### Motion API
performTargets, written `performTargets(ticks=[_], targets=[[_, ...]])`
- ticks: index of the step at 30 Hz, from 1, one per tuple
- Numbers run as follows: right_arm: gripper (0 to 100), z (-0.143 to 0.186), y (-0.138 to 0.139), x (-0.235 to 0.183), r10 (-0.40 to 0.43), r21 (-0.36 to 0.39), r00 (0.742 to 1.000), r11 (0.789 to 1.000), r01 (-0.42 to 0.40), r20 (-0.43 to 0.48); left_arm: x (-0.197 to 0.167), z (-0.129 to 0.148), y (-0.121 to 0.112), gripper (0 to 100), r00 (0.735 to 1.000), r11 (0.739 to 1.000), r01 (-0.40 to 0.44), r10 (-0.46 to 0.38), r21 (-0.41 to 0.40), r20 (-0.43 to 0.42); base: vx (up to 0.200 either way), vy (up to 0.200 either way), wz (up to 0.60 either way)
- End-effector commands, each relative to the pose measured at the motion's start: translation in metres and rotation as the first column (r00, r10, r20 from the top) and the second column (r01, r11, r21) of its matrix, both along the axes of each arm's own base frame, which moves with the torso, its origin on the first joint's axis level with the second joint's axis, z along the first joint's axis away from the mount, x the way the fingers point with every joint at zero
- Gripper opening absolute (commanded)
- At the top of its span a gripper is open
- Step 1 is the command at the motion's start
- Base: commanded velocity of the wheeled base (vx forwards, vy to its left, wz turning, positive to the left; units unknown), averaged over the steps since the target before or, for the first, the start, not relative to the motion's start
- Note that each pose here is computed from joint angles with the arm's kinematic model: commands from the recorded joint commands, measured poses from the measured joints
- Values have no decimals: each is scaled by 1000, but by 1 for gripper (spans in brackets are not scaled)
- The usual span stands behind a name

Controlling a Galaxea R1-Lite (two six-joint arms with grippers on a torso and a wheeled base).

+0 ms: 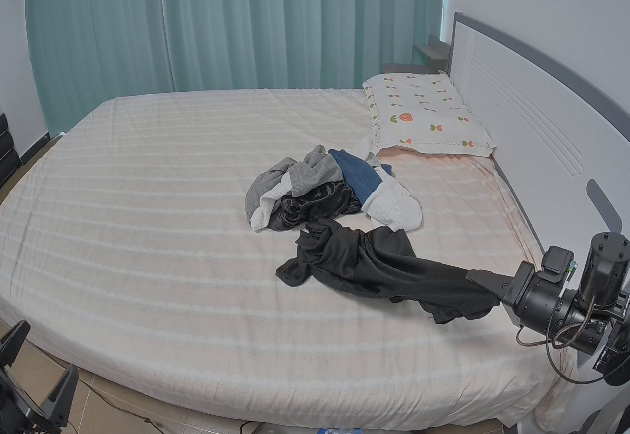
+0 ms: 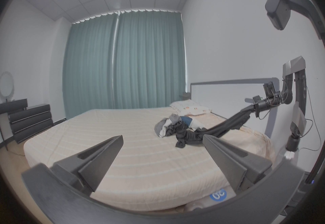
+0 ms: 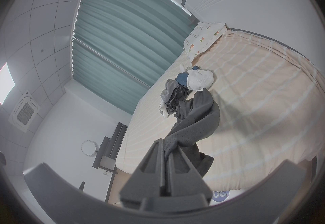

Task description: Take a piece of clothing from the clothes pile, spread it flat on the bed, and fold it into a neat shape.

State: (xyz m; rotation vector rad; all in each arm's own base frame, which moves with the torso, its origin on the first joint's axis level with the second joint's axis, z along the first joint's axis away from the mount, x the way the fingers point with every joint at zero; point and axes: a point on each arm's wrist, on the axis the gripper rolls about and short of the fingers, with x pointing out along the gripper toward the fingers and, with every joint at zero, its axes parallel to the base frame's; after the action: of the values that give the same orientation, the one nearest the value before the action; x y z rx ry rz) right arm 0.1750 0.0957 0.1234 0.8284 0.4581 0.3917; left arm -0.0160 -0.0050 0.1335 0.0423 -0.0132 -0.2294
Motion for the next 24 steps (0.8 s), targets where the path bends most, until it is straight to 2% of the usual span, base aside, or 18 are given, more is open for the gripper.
performTargets(ticks=[1, 2, 5, 9, 11, 12, 15, 19, 24], targets=[[0, -2, 5, -2, -3, -12, 1000, 1000, 3, -3, 90, 18, -5, 100, 899, 971, 213, -152, 107, -410, 0, 0, 0], [0, -3, 6, -2, 2, -13, 1000, 1000, -2, -6, 101, 14, -9, 100, 872, 959, 262, -189, 104, -452, 0, 0, 0], [0, -7, 7, 0, 2, -24, 1000, 1000, -2, -22, 130, 5, -22, 100, 810, 937, 342, -259, 64, -526, 0, 0, 0], [0, -11, 10, 3, 5, -35, 999, 999, -6, -40, 165, -13, -38, 100, 764, 922, 384, -289, 46, -577, 0, 0, 0], [0, -11, 12, 2, 15, -35, 999, 999, -17, -40, 186, -27, -50, 100, 742, 922, 383, -266, 62, -616, 0, 0, 0], [0, -11, 12, 2, 15, -35, 999, 999, -17, -40, 186, -27, -50, 100, 742, 922, 383, -266, 62, -616, 0, 0, 0], [0, -8, 12, 1, 13, -29, 1000, 999, -14, -26, 212, -50, -77, 100, 754, 929, 355, -221, 101, -618, 0, 0, 0], [0, -5, 10, 0, -29, -38, 1000, 999, 29, 1, 227, -64, -114, 100, 777, 943, 324, -219, 77, -590, 0, 0, 0], [0, -4, 15, 0, -17, -46, 1000, 999, 18, 11, 238, -80, -145, 100, 791, 944, 323, -232, 64, -566, 0, 0, 0]])
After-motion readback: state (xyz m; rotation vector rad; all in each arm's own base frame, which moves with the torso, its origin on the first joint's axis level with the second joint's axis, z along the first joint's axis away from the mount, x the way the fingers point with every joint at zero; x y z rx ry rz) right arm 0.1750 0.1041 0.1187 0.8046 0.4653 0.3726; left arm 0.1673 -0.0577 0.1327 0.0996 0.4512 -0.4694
